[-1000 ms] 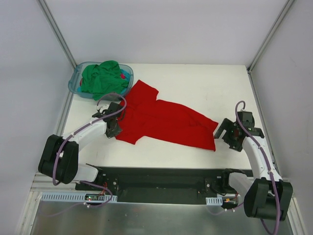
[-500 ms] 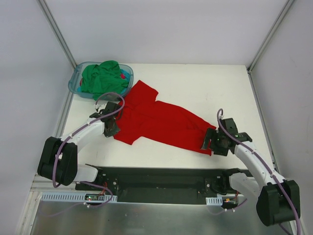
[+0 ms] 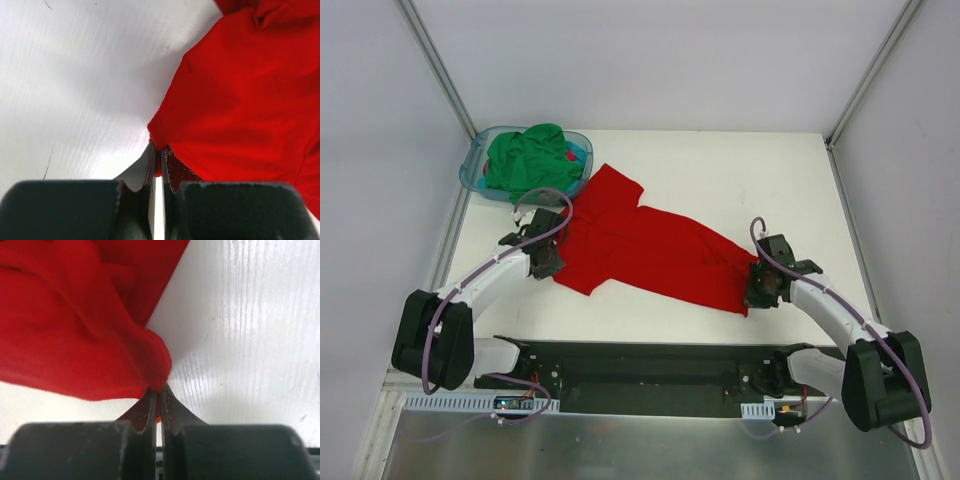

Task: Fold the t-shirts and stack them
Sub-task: Flatten out the tshirt

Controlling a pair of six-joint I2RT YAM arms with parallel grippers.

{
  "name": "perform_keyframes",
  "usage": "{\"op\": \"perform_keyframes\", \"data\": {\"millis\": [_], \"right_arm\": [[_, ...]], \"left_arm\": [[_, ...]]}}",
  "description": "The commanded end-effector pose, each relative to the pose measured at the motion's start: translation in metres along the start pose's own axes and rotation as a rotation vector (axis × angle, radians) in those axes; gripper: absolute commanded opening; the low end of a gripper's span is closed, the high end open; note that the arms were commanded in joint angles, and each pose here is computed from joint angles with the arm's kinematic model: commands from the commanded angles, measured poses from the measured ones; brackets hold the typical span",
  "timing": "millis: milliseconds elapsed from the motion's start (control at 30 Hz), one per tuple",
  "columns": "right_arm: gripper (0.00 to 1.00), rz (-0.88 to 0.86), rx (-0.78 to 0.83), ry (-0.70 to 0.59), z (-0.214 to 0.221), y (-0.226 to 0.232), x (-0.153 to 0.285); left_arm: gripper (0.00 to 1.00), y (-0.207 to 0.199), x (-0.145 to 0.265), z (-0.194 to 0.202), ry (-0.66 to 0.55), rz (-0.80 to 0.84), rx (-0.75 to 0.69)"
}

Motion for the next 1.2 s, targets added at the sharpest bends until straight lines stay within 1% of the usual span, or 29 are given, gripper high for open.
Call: {"op": "perform_keyframes", "data": {"millis": [0,33,100,200,267,367,533,700,800,933,1100,1167], "right_arm": [[0.01,-0.008,0.024,-0.049,-0.009,0.006,0.037],[0.01,-0.014,0.028,-0.034,-0.006,0.005,0.046],[0.01,-0.025,0.021,0.042,0.003,0.006,0.066],[0.01,-0.088,0.009,0.104,0.010,0.013,0.095],[0.01,-0.111,0.013,0.118,0.012,0.015,0.111],[0.01,-0.113,0.025,0.082,0.005,0.017,0.129],[0.01,-0.094,0.021,-0.046,-0.013,0.019,0.145],[0.00,-0.156,0.012,-0.178,-0.040,0.030,0.171],[0.00,-0.216,0.017,-0.291,-0.058,0.038,0.204],[0.01,-0.326,0.013,-0.475,-0.077,0.045,0.264],[0.01,-0.496,0.060,-0.672,-0.079,0.053,0.338],[0.01,-0.554,0.072,-0.744,-0.074,0.052,0.364]], "left_arm": [[0.00,0.005,0.014,-0.007,-0.068,0.018,-0.002],[0.00,0.005,0.017,-0.008,-0.085,0.024,0.002],[0.00,0.006,0.022,-0.011,-0.108,0.032,0.004],[0.00,0.007,0.031,-0.015,-0.152,0.049,0.020],[0.00,0.008,0.038,-0.018,-0.181,0.067,0.030],[0.00,0.008,0.050,-0.026,-0.232,0.092,0.057],[0.00,0.008,0.077,-0.042,-0.334,0.147,0.107],[0.00,0.008,0.129,-0.076,-0.498,0.229,0.152],[0.00,0.009,0.174,-0.100,-0.621,0.297,0.167],[0.00,0.016,0.247,-0.130,-0.800,0.398,0.173],[0.00,0.035,0.346,-0.146,-1.053,0.530,0.157],[0.00,0.042,0.379,-0.145,-1.136,0.580,0.127]]}}
Point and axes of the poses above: each gripper's point midway between its finger pads, its own x axis back along the fingers, its own y axis along the line the jaws close on, z = x × y, the point moved 7 cm from there along x, back along the fingers, and after that the axes turned 14 degrees about -x, right-handed, at the moved point
